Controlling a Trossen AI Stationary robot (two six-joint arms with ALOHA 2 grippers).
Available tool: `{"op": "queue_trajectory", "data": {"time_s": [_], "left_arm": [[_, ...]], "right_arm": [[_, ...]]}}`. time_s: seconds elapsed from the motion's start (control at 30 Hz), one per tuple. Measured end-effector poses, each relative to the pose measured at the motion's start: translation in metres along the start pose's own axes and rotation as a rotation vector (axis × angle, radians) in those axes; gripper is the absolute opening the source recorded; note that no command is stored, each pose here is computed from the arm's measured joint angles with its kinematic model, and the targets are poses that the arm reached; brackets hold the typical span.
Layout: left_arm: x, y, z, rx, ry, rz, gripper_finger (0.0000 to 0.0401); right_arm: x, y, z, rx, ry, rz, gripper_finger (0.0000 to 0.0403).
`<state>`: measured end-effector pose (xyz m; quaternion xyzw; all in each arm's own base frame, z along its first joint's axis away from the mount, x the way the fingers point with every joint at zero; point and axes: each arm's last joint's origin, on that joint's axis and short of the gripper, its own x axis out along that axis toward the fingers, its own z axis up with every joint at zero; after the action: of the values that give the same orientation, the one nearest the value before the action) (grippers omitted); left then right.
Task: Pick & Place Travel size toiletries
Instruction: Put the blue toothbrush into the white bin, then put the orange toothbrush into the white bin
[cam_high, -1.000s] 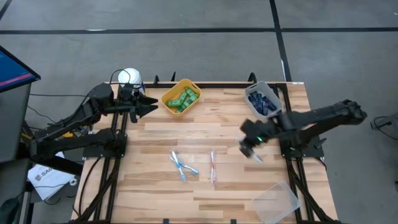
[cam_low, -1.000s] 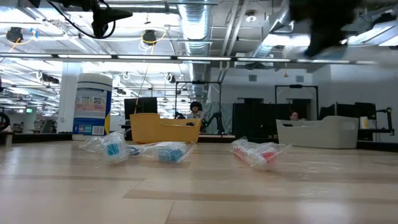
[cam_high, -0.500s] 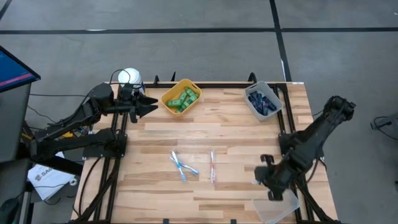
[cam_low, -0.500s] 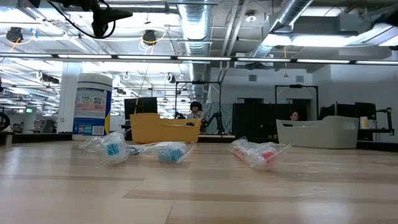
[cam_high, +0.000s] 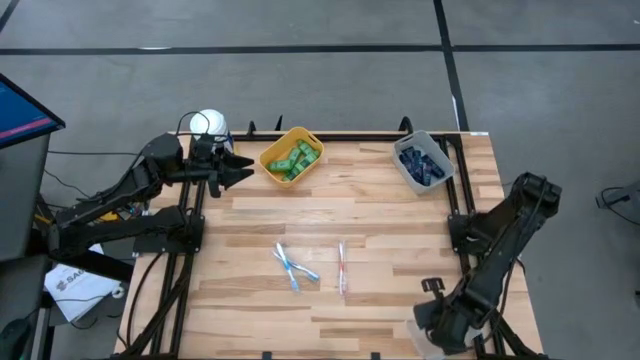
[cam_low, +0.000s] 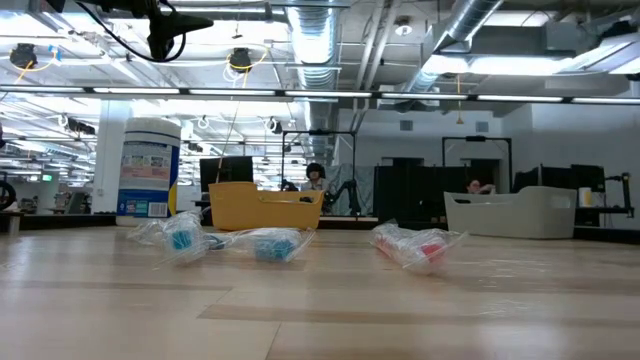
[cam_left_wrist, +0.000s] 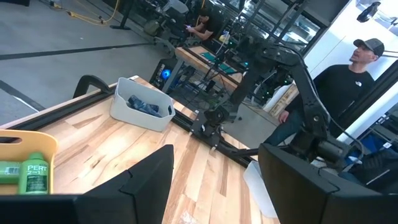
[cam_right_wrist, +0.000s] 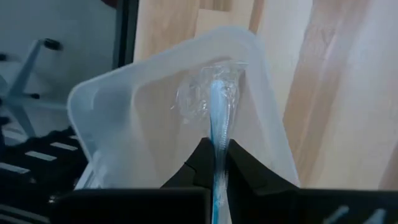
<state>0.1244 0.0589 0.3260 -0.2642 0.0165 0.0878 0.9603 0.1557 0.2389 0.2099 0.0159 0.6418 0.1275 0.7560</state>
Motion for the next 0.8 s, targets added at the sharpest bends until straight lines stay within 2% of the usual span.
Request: {"op": "queue_trajectory", "data": {"time_s": [0.17, 0.33, 0.47, 0.63, 0.8], "left_arm": [[0.0, 0.0, 0.0, 0.0, 0.0, 0.0, 0.0232], [0.0, 0.0, 0.0, -0.001, 0.0, 0.0, 0.0232], [0.0, 0.0, 0.0, -0.001, 0.0, 0.0, 0.0232], [0.0, 0.0, 0.0, 0.01, 0.004, -0.006, 0.0232], [-0.005, -0.006, -0.002, 0.126, 0.014, -0.074, 0.0208]], "right_arm": [[0.014, 0.005, 0.004, -0.002, 0.036, -0.028, 0.0026], [0.011, 0.011, 0.01, -0.028, 0.032, -0.023, 0.0085], [-0.006, 0.012, 0.018, -0.078, 0.007, -0.002, 0.0145], [-0.037, 0.001, 0.032, -0.017, -0.001, -0.021, 0.0217], [-0.064, -0.019, 0.06, 0.088, -0.102, -0.028, 0.0237]]}}
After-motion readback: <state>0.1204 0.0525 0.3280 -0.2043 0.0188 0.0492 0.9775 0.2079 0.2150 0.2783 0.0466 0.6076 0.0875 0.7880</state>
